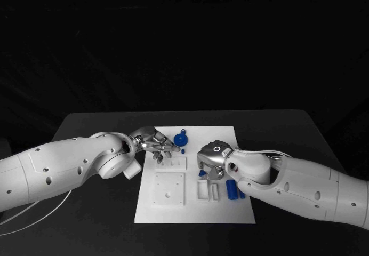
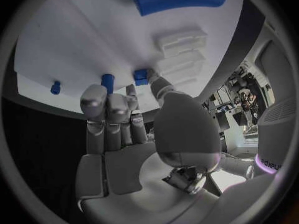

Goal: Assemble the parts on the task board

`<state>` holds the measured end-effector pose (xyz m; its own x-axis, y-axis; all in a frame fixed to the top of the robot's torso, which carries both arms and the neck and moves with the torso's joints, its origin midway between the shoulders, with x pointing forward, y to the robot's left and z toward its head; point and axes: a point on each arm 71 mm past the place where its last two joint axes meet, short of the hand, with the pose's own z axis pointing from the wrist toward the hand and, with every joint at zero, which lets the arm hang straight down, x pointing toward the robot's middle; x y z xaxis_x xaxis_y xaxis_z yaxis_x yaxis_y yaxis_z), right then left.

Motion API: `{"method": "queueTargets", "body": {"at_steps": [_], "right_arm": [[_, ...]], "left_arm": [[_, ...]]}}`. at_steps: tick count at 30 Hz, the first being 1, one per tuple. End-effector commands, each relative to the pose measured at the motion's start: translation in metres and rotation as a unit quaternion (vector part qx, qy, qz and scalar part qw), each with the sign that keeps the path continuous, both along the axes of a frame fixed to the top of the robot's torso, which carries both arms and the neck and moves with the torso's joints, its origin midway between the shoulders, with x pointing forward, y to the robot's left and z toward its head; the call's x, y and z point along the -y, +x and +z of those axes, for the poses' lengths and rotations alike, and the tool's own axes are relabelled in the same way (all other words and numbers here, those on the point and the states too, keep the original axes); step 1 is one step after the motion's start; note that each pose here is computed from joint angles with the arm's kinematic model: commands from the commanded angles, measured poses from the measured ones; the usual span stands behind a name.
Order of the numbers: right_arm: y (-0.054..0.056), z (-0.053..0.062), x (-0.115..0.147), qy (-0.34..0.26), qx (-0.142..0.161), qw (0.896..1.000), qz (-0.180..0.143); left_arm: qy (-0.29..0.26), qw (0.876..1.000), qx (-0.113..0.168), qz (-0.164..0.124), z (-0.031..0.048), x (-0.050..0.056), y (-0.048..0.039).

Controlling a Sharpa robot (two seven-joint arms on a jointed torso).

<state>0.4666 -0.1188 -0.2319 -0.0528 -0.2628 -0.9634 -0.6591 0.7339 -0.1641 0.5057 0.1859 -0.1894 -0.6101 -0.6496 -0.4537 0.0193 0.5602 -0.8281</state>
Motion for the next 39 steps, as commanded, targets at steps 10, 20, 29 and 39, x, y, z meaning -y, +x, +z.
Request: {"method": "queueTargets", "body": {"at_steps": [10, 20, 29, 39], "right_arm": [[-0.001, -0.006, -0.008, 0.0, 0.003, 1.0, 0.002], [-0.002, -0.006, -0.018, 0.018, 0.008, 1.0, 0.009], [0.005, -0.007, -0.024, 0.029, 0.014, 0.999, 0.002], [0.006, -0.009, -0.025, 0.043, 0.014, 0.999, -0.002]], "left_arm": [[-0.001, 1.0, 0.001, -0.01, 0.0002, 0.003, -0.0007], [0.0, 1.0, 0.001, -0.009, 0.0002, 0.003, -0.0004], [0.0, 1.0, 0.002, -0.009, 0.0002, 0.004, -0.0004], [0.0, 1.0, 0.002, -0.009, 0.0003, 0.004, -0.0004]]}}
